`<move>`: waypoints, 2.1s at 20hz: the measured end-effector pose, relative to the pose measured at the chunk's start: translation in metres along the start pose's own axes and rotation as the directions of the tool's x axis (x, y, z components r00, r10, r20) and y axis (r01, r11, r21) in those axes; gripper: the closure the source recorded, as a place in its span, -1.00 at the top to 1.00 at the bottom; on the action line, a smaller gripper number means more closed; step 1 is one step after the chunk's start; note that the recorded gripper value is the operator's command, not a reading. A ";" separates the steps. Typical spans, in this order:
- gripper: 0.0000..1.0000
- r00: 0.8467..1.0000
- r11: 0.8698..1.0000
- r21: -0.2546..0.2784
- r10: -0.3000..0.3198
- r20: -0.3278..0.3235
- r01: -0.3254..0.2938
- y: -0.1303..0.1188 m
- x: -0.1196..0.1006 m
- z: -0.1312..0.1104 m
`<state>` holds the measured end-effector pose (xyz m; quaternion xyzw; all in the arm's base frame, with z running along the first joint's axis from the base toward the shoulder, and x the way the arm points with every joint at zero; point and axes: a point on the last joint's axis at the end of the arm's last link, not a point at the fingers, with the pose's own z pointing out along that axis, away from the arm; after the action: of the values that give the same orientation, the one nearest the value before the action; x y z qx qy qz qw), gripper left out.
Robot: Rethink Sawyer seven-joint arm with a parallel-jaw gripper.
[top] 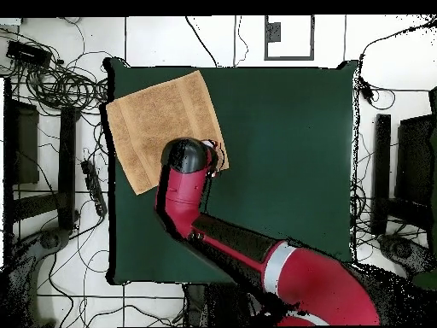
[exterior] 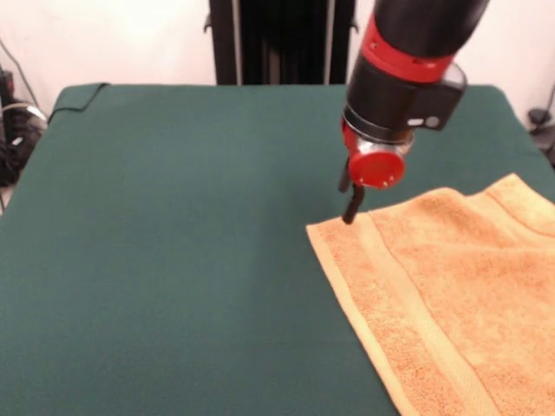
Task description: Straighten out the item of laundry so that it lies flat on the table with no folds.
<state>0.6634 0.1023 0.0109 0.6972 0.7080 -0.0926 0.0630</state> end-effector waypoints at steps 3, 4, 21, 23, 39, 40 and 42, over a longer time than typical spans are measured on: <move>1.00 1.000 0.999 -0.037 0.010 -0.005 -0.010 0.018 0.005 -0.006; 1.00 1.000 0.999 -0.047 0.013 -0.007 -0.013 0.023 0.007 -0.007; 1.00 0.991 0.997 0.013 0.073 -0.110 -0.072 0.067 0.027 0.050; 1.00 0.993 0.999 0.018 0.050 -0.112 -0.048 0.067 0.027 0.050; 1.00 0.987 0.999 0.037 0.021 -0.160 -0.015 0.065 0.015 0.052; 1.00 0.987 0.999 0.038 0.018 -0.158 -0.012 0.063 0.013 0.052; 1.00 0.988 0.999 0.043 0.008 -0.153 -0.002 0.057 0.009 0.051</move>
<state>0.7185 0.1006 -0.0435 0.7052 0.7069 -0.0539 -0.0063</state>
